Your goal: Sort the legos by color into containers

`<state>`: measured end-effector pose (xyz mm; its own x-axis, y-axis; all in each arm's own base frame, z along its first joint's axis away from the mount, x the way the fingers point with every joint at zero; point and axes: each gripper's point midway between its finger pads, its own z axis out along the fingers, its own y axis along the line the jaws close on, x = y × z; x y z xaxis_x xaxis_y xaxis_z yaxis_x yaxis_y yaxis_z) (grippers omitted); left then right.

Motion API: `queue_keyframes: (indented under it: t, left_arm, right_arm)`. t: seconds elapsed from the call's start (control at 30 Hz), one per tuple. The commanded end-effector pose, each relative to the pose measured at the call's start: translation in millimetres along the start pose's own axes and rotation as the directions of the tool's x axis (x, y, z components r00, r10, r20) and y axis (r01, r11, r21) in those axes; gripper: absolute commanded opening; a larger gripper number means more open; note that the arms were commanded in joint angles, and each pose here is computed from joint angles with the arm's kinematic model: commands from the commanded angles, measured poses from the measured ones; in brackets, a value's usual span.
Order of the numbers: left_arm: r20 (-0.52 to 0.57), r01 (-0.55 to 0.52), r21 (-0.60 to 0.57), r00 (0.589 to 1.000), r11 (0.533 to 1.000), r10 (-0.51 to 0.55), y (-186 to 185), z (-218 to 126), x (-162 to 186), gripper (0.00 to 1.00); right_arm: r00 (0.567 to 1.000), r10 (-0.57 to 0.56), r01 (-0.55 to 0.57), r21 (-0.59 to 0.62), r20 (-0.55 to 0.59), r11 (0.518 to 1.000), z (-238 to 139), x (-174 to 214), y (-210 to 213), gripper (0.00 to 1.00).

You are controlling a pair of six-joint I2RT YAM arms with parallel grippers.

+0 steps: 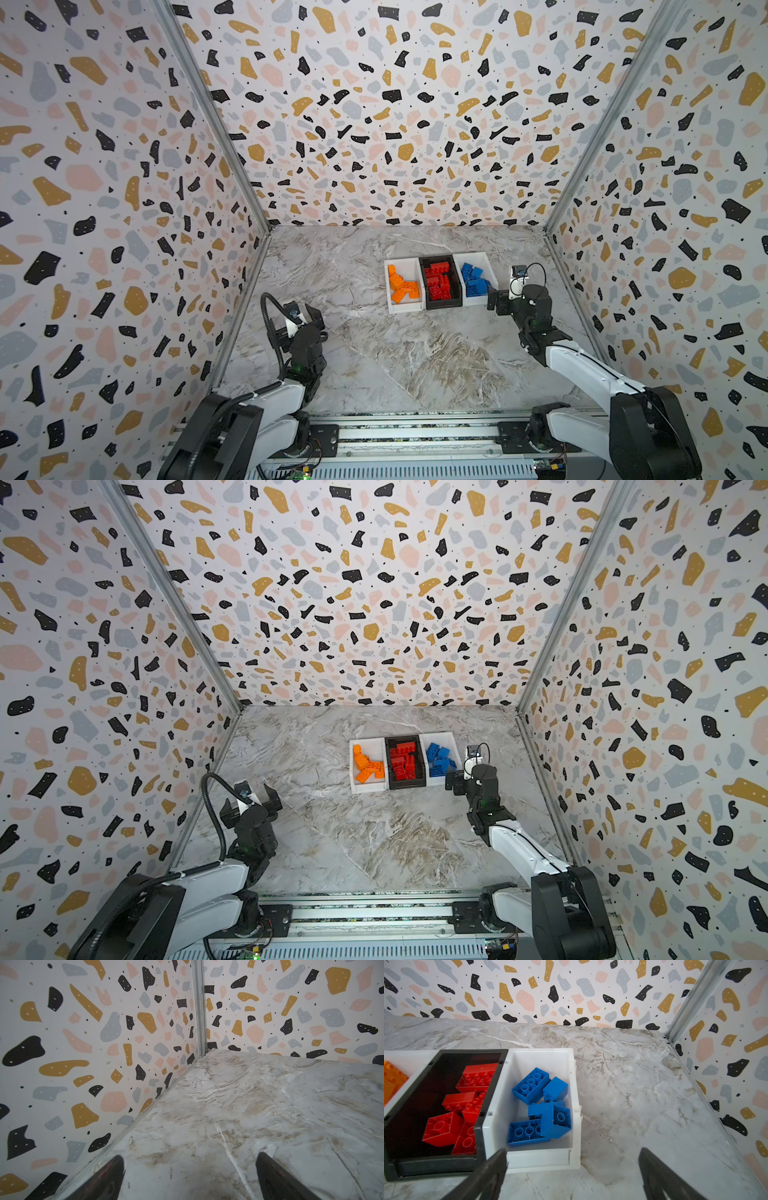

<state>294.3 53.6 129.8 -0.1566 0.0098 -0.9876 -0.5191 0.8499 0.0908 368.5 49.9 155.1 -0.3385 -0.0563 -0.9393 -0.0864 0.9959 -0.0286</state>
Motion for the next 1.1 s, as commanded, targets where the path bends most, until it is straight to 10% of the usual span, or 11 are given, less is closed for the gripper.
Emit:
queue_keyframes:
  t: [0.0, 1.07]
  left_arm:
    - [0.115, 0.109, 0.042, 0.987, 0.993, -0.113, -4.5, 4.2, -29.1, 1.00]
    - [0.035, 0.042, 0.170, 0.998, 0.985, -0.049, -34.2, 30.3, -12.9, 1.00]
  right_arm:
    - [0.989, -0.038, 0.041, -0.019, 0.140, 0.999, 6.6, -22.9, 0.9, 0.99]
    - [0.981, -0.050, 0.061, -0.053, 0.187, 0.997, 11.2, 33.1, -16.5, 0.99]
